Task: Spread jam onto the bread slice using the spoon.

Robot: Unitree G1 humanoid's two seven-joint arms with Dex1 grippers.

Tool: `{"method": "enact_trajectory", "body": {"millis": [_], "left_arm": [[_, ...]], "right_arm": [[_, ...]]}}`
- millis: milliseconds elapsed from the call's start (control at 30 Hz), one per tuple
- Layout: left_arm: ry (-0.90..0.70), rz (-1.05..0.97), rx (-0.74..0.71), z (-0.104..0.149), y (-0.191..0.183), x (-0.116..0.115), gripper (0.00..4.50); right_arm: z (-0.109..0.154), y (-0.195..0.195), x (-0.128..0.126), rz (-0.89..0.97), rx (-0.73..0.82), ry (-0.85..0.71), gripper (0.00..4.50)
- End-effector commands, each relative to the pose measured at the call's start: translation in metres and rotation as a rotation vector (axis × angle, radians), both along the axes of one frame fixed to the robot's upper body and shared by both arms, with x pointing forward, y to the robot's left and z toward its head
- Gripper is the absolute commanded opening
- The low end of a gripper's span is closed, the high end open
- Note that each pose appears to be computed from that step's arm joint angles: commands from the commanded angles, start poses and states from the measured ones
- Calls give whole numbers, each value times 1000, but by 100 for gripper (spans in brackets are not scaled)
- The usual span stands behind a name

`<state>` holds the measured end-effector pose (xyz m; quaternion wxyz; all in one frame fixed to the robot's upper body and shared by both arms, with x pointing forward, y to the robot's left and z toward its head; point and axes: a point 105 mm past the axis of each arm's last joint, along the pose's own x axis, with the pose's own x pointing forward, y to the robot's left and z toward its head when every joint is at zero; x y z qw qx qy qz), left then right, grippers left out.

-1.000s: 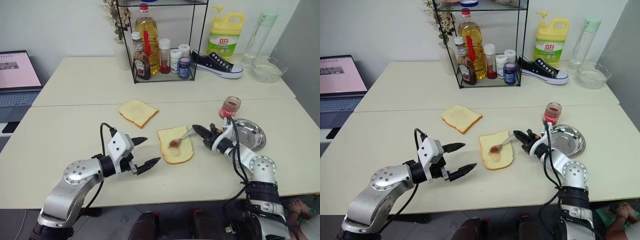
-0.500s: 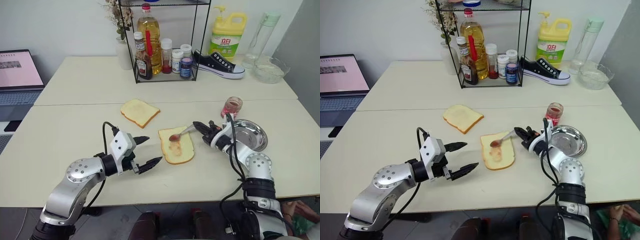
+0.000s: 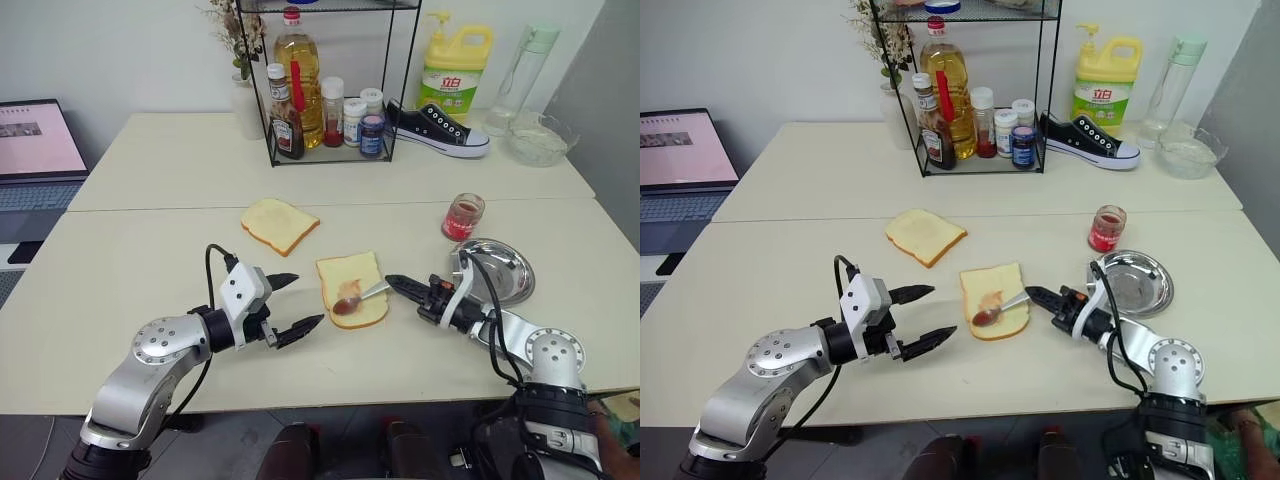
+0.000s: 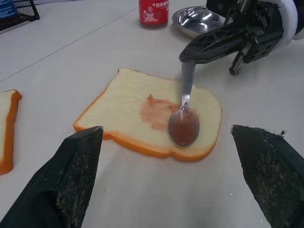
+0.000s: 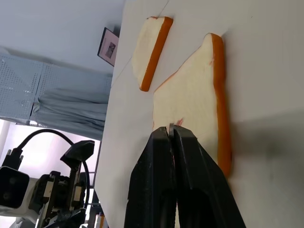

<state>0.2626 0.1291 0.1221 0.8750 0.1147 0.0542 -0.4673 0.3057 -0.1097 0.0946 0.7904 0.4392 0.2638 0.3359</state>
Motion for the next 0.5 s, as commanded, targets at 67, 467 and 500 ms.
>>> {"method": "enact_trajectory", "body": {"millis": [67,467,500], "left_arm": [[-51,0,2,10,0,0,450],[-97,-341,93,41,-41,4,450],[-105,-380,121,41,-45,6,450]], "right_arm": [[17,-9,-2,-4,25,-57,5],[95,-81,-17,-354,-10,-255,5],[96,-91,-19,-406,-36,-252,5]]}}
